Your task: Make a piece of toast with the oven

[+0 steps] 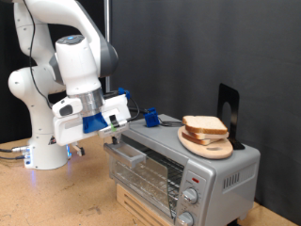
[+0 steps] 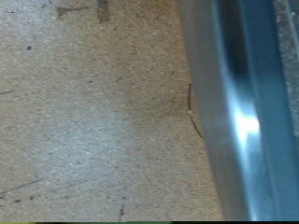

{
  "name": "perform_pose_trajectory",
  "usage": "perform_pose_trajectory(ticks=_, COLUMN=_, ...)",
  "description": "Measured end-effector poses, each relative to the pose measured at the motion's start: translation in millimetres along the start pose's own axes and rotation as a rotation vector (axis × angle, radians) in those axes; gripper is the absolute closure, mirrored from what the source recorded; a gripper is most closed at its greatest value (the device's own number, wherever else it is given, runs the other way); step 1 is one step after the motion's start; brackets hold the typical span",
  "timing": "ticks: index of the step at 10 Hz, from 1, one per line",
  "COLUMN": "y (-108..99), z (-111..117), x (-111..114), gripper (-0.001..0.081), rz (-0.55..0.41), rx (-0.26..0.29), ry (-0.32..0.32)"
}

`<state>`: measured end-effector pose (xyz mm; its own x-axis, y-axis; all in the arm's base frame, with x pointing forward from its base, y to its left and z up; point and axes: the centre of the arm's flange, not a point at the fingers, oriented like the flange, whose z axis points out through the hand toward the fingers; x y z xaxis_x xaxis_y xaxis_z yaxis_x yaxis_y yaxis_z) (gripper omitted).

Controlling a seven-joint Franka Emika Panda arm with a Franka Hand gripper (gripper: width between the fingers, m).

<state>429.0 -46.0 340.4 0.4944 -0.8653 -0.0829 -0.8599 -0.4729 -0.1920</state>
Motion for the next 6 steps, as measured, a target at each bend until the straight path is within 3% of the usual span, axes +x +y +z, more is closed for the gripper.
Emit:
perform_pose_trajectory(ticks=4, y=15, z=5, x=17, gripper=-0.0002, rz=0.018, rx=-0.049, ry=0.03)
perform_pose_trajectory(ticks=6, y=20, z=10, x=26, gripper=-0.0002, rz=0.074, rx=-0.09, ry=0.08)
